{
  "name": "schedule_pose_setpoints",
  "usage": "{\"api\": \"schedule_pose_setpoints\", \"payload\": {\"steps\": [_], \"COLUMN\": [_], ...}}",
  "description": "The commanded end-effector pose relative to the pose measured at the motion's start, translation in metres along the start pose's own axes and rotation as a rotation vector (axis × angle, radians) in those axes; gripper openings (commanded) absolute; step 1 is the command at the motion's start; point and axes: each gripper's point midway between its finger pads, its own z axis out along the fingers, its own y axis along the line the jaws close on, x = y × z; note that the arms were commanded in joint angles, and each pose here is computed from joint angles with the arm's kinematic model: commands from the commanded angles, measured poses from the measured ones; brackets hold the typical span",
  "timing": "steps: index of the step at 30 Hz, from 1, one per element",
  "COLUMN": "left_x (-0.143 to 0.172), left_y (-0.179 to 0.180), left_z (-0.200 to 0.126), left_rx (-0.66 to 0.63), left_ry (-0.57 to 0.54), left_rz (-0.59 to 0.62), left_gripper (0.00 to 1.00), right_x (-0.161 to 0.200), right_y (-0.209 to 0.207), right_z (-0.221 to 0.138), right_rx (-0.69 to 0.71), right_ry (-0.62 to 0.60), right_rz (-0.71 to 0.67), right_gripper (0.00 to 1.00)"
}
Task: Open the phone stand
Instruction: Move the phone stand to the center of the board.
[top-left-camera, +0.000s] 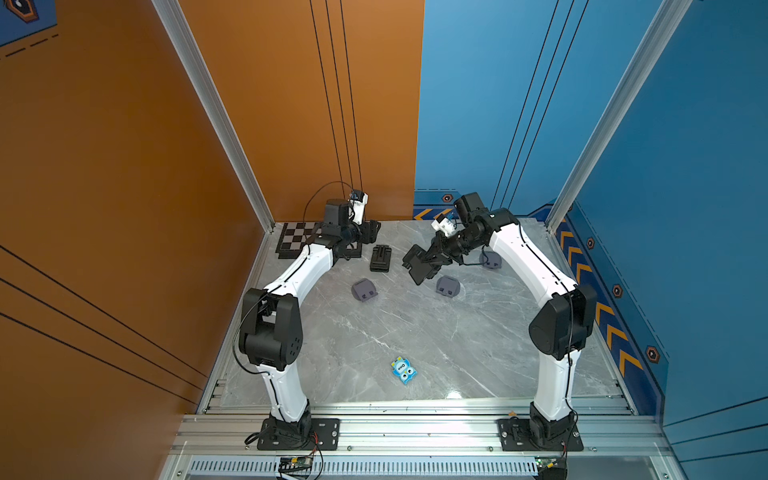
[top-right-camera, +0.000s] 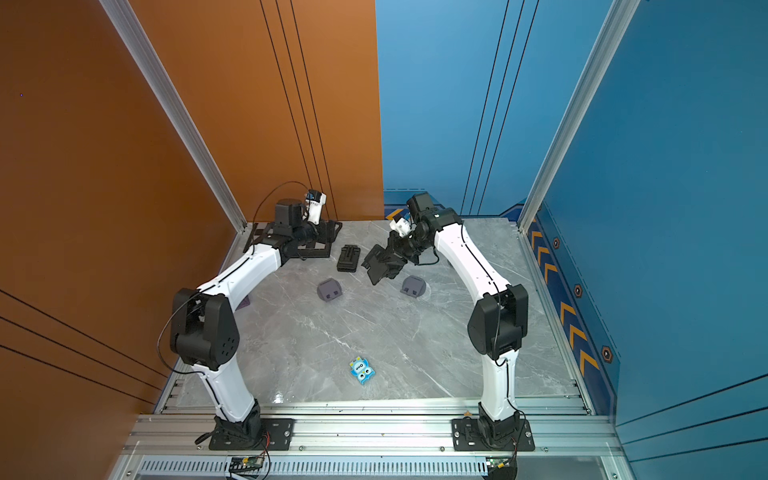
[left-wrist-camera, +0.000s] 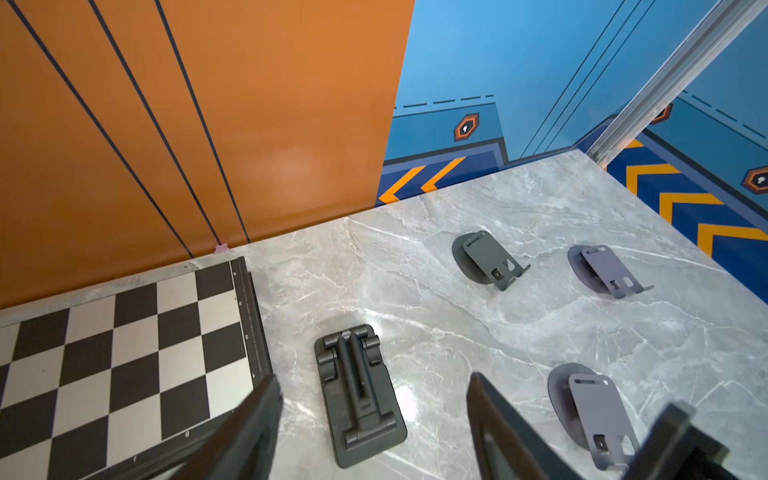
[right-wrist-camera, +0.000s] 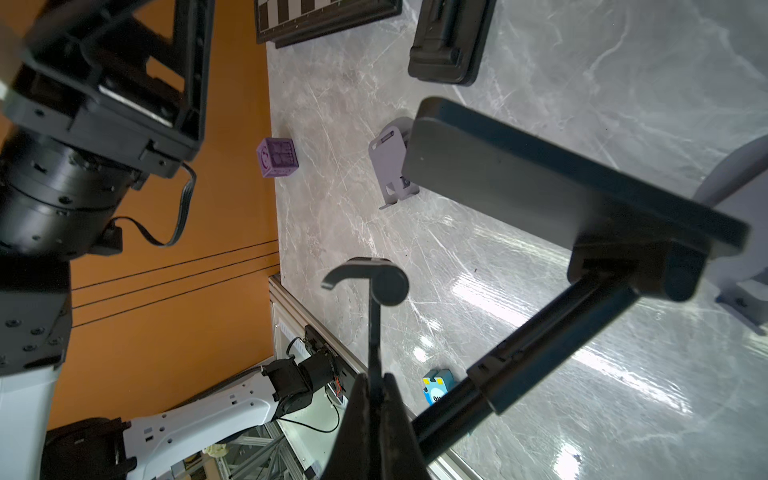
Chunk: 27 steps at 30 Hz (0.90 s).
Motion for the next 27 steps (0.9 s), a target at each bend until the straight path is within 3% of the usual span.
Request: {"api": "schedule_pose_setpoints", "payload": {"steps": [1, 3, 7, 17, 27], "left_x": [-0.001, 0.008, 0.030, 0.062, 0.078], "left_y": [-0.014, -0.022, -0.042, -0.090, -0.099], "left_z": [-0.019, -0.028, -0.044, -0.080, -0.098], "left_rx": [-0.010, -0.009, 0.015, 0.086, 0.105], "left_ry": [-0.015, -0.004, 0.024, 0.076, 0.091], "left_rz": [-0.020, -0.039, -0.068, -0.070, -0.076], "left_gripper": [0.85, 0.93, 1.00, 0.98, 0.98], "right_x": [-0.033, -0.048, -0.079, -0.135, -0.155], "right_y": [0.001, -0.007, -0.031, -0.112, -0.185], "right_z": [-0.021, -0.031, -0.051, -0.092, -0.142], "right_rx": [-0.023, -0.030, -0.045, -0.071, -0.079], "right_ry": [-0.123, -0.169, -0.251, -0.384, -0.483], "right_rz": [0.080, 0.138, 0.258, 0.561, 0.749], "right_gripper": [0.00, 0.00, 0.00, 0.00, 0.00]}}
